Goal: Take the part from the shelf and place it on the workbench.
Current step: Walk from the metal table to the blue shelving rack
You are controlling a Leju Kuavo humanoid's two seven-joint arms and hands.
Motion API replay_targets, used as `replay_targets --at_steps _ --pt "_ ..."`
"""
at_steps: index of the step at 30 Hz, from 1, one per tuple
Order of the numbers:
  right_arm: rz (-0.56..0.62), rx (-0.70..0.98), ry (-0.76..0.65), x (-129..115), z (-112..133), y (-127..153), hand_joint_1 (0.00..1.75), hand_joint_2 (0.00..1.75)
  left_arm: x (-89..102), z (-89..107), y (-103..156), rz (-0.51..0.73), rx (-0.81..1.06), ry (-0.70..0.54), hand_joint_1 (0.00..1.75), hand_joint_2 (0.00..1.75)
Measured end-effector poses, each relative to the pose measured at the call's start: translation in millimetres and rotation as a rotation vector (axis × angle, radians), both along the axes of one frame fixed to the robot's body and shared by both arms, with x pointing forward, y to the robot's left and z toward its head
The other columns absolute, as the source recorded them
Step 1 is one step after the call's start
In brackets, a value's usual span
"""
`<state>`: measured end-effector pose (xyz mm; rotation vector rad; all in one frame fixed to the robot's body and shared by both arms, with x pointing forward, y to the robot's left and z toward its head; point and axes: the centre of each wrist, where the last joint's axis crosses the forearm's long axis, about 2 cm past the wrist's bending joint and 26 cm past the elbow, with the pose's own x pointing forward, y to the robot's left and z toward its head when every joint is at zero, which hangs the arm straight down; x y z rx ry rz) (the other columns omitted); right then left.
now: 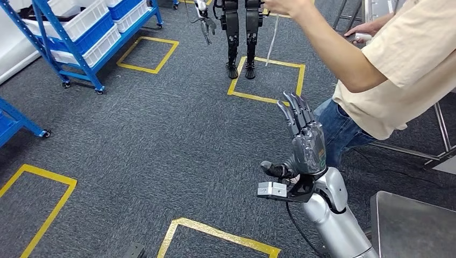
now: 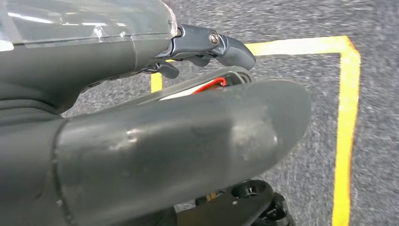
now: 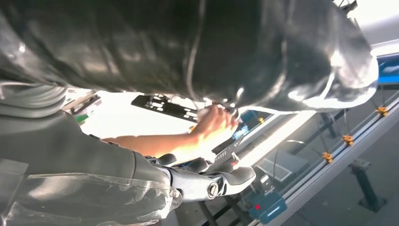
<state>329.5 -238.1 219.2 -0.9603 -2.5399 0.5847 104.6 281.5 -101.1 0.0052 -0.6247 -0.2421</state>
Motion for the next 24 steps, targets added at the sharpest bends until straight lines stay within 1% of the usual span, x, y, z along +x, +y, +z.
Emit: replay_targets --at_steps 5,10,15,20,24 --pt "-0.013 0.005 0.007 0 -3 -4 0.0 0.0 -1.0 -0.3 3 0.002 0.007 0.003 0.0 0.0" --pt "-0.023 -0.004 0.01 -1 -6 -6 0.0 0.0 -6.2 -1.4 2 0.001 0.002 0.017 0.0 0.0" --pt "-0.032 -0.009 0.045 -5 -17 -9 0.0 0.0 -7.3 -1.6 0 -0.002 0.0 0.024 0.0 0.0" --pt "-0.035 -0.016 0.049 -5 -18 -9 0.0 0.0 -6.8 -1.5 -3 -0.007 -0.003 0.026 0.0 0.0" --pt "-0.038 -0.02 0.052 -4 -19 -9 0.0 0.0 -11.1 -2.4 -2 -0.012 -0.001 0.032 0.0 0.0"
